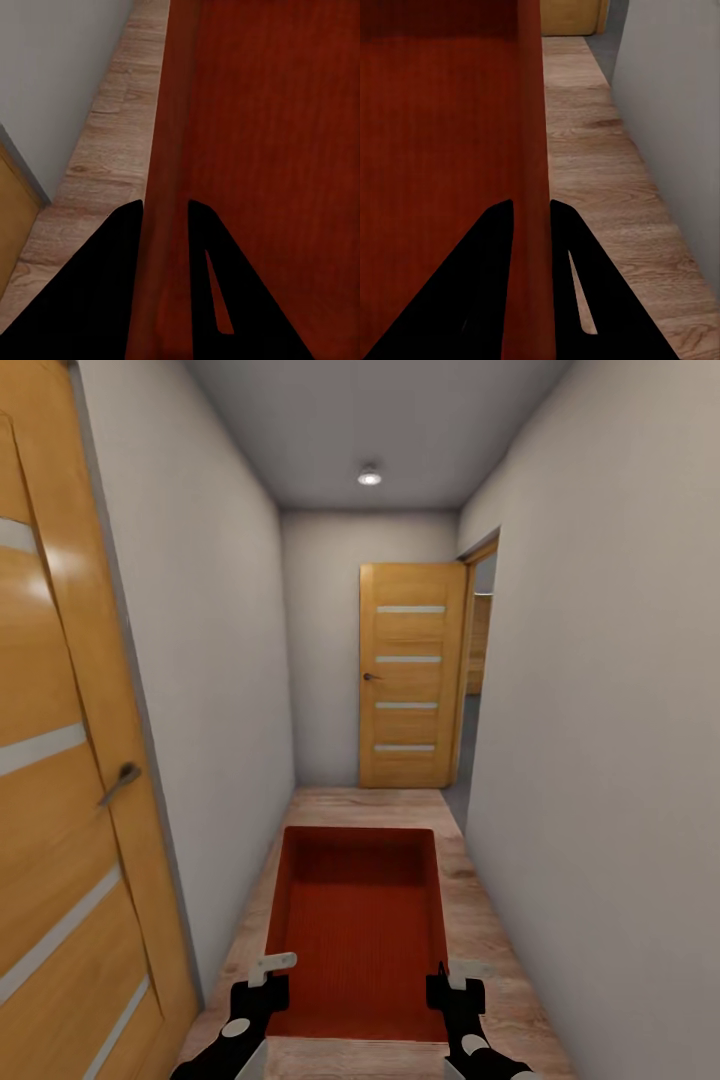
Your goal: Move the two storage containers from the living room to the garage. In the garage, place one container on the floor and stack the other container on top of it (either order is fine).
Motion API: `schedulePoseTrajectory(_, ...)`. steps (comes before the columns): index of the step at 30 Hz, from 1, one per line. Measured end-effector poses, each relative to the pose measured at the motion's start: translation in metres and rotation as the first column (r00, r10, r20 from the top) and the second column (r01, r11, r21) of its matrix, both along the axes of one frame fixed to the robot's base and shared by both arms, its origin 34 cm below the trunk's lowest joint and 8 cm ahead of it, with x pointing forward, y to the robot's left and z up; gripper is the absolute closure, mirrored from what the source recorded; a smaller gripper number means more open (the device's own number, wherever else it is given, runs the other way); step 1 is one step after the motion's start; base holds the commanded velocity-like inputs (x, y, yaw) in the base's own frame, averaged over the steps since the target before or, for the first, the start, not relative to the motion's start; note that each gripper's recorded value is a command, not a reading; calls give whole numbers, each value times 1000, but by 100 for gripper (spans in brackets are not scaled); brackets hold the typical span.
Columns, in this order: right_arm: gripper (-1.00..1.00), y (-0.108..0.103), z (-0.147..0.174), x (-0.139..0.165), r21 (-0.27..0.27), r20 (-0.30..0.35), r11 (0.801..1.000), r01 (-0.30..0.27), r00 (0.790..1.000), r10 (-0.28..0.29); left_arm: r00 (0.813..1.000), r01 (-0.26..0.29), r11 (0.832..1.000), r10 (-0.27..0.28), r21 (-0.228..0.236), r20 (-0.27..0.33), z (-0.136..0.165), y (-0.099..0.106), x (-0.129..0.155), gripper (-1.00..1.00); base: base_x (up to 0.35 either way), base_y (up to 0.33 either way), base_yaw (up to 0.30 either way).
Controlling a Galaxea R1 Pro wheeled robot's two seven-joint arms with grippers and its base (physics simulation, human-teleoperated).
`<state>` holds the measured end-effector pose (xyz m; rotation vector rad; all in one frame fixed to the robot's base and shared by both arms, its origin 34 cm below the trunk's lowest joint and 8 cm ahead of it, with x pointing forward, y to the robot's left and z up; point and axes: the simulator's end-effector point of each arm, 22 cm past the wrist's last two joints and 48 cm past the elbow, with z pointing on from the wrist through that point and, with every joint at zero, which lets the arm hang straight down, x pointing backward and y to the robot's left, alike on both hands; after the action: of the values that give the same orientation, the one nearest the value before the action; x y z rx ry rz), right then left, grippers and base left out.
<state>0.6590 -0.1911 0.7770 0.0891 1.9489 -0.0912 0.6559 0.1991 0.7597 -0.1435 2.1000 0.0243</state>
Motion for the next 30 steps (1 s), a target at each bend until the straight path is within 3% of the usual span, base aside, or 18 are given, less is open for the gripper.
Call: schedulePoseTrajectory(30,100,0,-2,-1,0,-9,1000,0,1000,0,1000,0,1000,0,0,-9,-2,0,-1,100,323,0,0)
